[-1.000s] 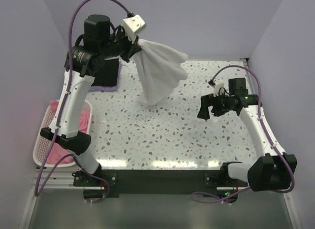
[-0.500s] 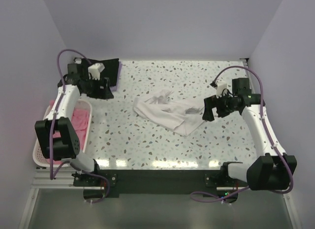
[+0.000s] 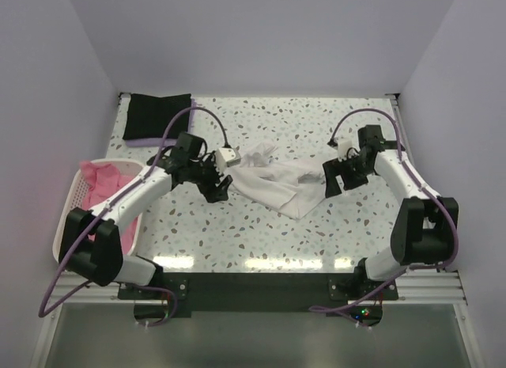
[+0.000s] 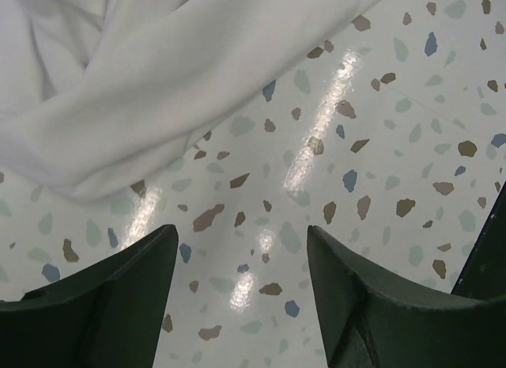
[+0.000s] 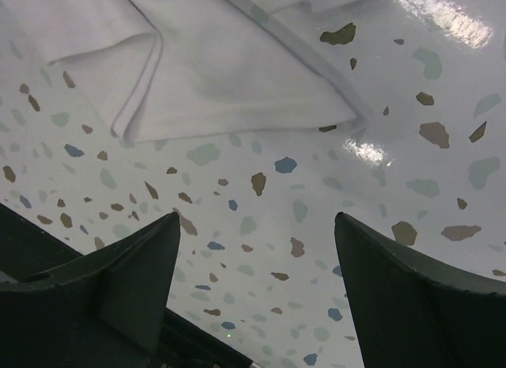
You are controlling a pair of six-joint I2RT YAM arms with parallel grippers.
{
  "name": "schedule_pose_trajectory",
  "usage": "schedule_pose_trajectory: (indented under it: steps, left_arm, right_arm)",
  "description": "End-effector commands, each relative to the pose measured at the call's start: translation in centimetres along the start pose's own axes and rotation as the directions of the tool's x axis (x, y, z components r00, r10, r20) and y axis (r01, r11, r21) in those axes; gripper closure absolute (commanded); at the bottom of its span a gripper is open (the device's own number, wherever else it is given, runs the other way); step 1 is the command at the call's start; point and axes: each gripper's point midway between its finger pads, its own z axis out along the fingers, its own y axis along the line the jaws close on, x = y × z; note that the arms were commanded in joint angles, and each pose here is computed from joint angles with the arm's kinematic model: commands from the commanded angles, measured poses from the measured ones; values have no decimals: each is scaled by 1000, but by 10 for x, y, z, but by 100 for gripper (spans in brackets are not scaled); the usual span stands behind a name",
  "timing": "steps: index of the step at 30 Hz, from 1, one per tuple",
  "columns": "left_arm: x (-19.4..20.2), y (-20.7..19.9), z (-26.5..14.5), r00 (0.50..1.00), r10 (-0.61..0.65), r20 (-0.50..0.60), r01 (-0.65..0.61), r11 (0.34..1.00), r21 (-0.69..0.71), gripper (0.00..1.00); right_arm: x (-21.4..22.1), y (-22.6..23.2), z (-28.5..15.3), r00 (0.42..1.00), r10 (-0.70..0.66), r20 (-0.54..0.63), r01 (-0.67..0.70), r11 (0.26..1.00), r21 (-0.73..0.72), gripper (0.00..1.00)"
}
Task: Fold and stack the t-shirts
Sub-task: Flatten the tshirt out
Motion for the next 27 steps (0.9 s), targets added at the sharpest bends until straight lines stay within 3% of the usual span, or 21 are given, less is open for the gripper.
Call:
schedule_pose_trajectory:
  steps: [1, 6, 14, 22, 27]
  left_arm:
    - [-34, -10, 26, 969, 232, 86, -232, 973, -10, 30]
    - [-53, -50, 70, 898, 427, 101, -436, 896, 85, 35]
    - [-87, -71, 131, 817, 566, 112, -576, 812, 90, 38]
    - [-77, -62, 172, 818, 572, 59, -575, 809, 123, 39]
    - [-63, -65, 175, 825, 564, 30, -561, 810, 170, 57]
  right_arm:
    - [-19, -24, 14, 1000, 4, 20, -6, 997, 74, 21]
    - [-23, -35, 35, 1000, 8, -15, -7, 997, 76, 28]
    - [-21, -43, 61, 998, 41, -49, -38, 998, 57, 30]
    - [-23, -43, 75, 996, 67, -57, -65, 998, 23, 35]
    - [-26, -40, 79, 995, 76, -64, -77, 997, -11, 46]
